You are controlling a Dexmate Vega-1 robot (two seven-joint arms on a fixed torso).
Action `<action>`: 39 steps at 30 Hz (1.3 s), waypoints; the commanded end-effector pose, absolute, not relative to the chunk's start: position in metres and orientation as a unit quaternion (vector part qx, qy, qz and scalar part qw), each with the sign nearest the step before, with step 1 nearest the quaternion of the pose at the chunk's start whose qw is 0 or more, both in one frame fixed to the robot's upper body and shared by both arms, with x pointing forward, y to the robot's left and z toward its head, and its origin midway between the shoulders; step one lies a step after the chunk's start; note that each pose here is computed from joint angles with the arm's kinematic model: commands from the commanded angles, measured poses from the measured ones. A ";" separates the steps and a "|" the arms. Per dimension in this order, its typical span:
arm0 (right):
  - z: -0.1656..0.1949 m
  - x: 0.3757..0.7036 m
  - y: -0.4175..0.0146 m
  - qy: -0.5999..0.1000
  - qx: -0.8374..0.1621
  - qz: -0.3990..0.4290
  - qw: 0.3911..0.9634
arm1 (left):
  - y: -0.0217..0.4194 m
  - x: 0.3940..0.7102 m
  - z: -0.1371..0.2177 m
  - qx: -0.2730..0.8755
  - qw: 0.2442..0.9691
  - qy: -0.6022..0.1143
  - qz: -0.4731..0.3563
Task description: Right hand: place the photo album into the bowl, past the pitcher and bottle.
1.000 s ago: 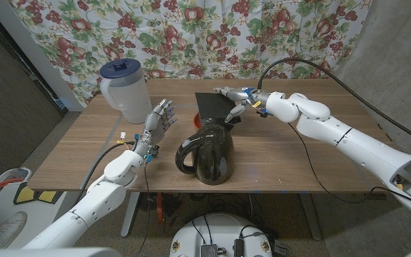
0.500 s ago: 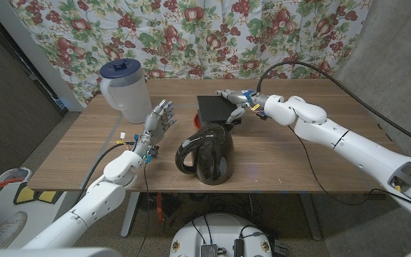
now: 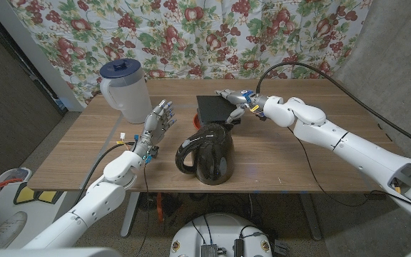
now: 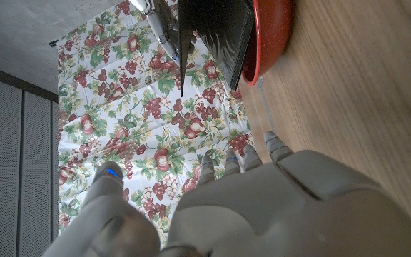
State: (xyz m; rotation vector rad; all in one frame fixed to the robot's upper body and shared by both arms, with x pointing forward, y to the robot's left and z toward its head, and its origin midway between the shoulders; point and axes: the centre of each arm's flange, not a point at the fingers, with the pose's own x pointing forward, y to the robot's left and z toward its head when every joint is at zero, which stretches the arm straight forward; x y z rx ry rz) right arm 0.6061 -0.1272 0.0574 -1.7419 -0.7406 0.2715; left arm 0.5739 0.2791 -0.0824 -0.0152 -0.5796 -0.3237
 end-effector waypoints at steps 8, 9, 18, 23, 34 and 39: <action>0.061 0.599 -0.127 -0.329 -0.741 0.116 0.574 | 0.277 0.573 -0.085 -0.010 0.944 -0.286 -0.161; 0.061 0.599 -0.127 -0.328 -0.740 0.118 0.574 | 0.277 0.573 -0.085 -0.011 0.944 -0.287 -0.161; 0.060 0.597 -0.125 -0.332 -0.738 0.122 0.574 | 0.277 0.572 -0.086 -0.010 0.944 -0.288 -0.162; 0.060 0.596 -0.122 -0.332 -0.739 0.126 0.572 | 0.278 0.572 -0.085 -0.010 0.943 -0.290 -0.162; 0.057 0.595 -0.114 -0.327 -0.744 0.135 0.567 | 0.280 0.573 -0.086 -0.012 0.942 -0.292 -0.164; 0.055 0.596 -0.111 -0.324 -0.747 0.138 0.564 | 0.282 0.573 -0.087 -0.014 0.942 -0.292 -0.163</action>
